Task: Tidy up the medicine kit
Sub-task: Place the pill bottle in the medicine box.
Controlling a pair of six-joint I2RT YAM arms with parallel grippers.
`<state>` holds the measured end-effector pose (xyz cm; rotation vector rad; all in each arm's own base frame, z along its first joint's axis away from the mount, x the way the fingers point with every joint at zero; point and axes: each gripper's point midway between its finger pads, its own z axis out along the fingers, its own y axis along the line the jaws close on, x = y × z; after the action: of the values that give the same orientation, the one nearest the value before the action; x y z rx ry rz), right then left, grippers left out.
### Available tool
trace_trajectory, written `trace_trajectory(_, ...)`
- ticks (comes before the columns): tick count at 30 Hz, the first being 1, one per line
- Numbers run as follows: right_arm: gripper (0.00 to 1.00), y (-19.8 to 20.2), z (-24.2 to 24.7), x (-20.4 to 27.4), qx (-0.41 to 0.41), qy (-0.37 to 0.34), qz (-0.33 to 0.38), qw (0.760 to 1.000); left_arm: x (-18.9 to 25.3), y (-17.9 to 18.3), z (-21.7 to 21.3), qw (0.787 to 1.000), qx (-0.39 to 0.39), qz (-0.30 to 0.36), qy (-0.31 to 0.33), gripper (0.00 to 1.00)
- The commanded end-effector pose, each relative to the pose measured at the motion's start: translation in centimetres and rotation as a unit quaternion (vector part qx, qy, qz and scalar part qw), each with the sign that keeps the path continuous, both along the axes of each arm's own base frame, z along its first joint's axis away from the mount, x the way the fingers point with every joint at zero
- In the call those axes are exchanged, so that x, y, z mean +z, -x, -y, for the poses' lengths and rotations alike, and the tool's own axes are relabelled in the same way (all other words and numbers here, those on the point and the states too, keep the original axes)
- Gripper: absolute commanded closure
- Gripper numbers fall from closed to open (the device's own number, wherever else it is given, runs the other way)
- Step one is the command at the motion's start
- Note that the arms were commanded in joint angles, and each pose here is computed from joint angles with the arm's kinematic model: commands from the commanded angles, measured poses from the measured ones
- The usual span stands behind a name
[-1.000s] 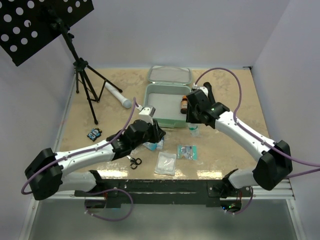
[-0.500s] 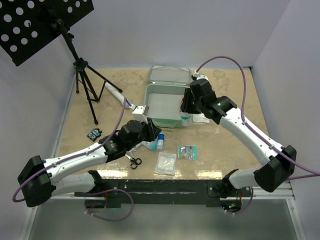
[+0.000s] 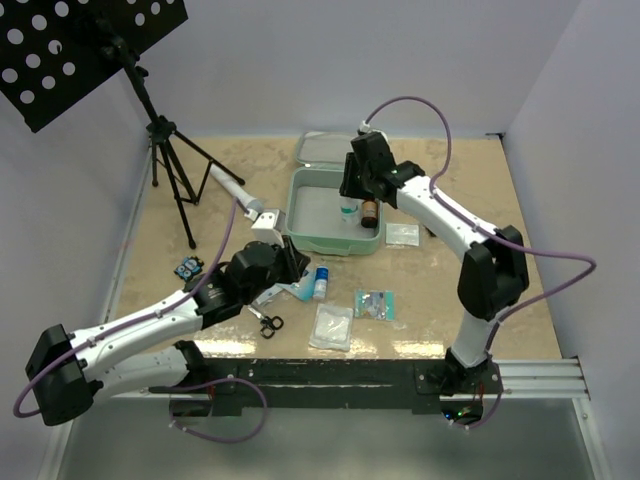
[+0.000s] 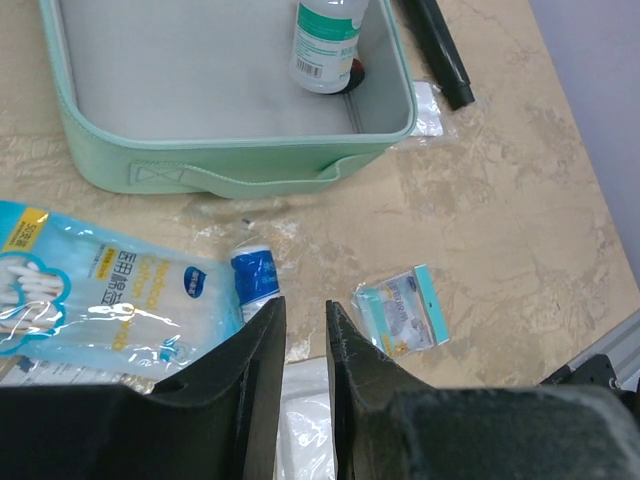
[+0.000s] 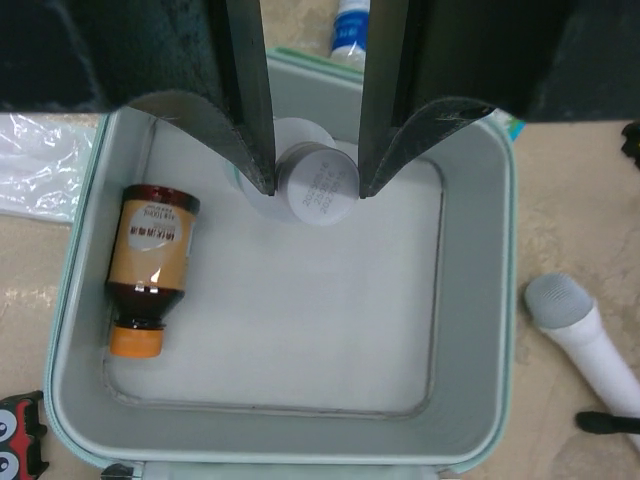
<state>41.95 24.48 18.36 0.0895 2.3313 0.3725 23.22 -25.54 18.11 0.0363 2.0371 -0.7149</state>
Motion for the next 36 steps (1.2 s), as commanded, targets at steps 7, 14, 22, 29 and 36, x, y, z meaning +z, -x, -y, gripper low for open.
trace_trajectory(7,1.0,-6.8,-1.4,-0.9,-0.01,-0.007,0.03,0.999,-0.9,-0.5,-1.2,0.999,0.017,-0.006,-0.027,0.73)
trace_trajectory(14,1.0,-8.8,-0.5,-3.5,-0.026,0.015,0.014,0.999,-0.8,-0.7,-1.2,0.999,0.016,-0.005,-0.034,0.73)
trace_trajectory(22,1.0,-9.8,1.6,-5.8,-0.048,0.037,0.0,0.998,-1.3,-1.1,-0.5,0.999,0.009,-0.012,-0.045,0.72)
trace_trajectory(29,0.79,-10.0,1.7,-6.7,-0.045,0.038,-0.008,0.998,-2.1,-1.1,-0.1,0.998,0.004,-0.022,-0.053,0.7)
trace_trajectory(36,0.57,-10.2,1.7,-5.0,-0.046,0.029,0.005,0.998,-2.4,-1.0,-0.2,0.998,0.004,-0.025,-0.056,0.69)
